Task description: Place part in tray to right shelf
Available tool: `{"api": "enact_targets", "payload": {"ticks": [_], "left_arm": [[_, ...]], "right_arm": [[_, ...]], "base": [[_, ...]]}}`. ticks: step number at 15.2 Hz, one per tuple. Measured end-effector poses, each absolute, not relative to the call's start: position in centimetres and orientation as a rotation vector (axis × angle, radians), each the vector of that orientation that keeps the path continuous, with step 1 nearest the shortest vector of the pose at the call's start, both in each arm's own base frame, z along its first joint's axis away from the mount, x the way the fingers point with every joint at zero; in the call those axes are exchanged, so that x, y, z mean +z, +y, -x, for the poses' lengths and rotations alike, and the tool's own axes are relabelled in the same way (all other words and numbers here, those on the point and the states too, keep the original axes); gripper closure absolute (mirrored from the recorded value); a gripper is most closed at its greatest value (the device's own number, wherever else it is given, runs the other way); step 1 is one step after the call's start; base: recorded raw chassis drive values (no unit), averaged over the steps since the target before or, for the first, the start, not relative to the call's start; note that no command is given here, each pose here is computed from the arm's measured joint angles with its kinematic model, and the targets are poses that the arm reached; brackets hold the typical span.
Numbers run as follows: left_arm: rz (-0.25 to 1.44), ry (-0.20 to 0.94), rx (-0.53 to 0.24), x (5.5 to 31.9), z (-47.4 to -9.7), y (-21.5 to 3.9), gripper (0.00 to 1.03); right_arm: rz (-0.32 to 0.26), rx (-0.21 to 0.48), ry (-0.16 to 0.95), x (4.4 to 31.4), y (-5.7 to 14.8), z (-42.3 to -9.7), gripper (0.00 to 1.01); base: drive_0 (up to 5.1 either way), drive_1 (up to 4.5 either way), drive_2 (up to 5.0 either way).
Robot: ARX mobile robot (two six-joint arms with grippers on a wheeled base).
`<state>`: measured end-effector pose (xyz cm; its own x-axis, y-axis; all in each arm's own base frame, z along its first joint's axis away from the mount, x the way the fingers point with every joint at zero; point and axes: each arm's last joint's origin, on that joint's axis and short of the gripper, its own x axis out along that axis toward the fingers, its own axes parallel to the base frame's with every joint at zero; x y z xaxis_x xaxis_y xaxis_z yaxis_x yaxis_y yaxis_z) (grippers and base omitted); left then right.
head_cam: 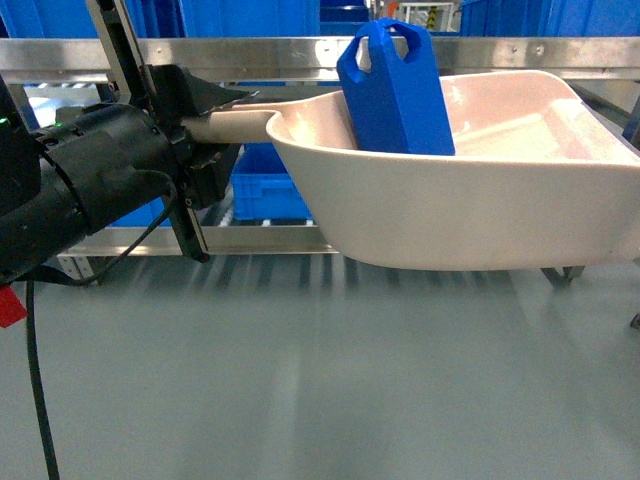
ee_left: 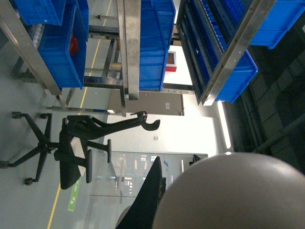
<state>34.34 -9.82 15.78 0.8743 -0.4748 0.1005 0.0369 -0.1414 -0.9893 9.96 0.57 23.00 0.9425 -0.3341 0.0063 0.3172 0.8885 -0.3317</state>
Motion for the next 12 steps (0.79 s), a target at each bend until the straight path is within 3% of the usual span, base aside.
{"api": "enact_targets", "payload": {"ticks": [12], "left_arm": [[1.663, 0.343, -0.459, 15.79, -34.34, -9.84, 0.90]], "right_arm": [[0.336, -0.338, 0.051, 23.00, 0.57, -9.96, 0.03]], "base": [[0.0, 0.00, 0.0]]}}
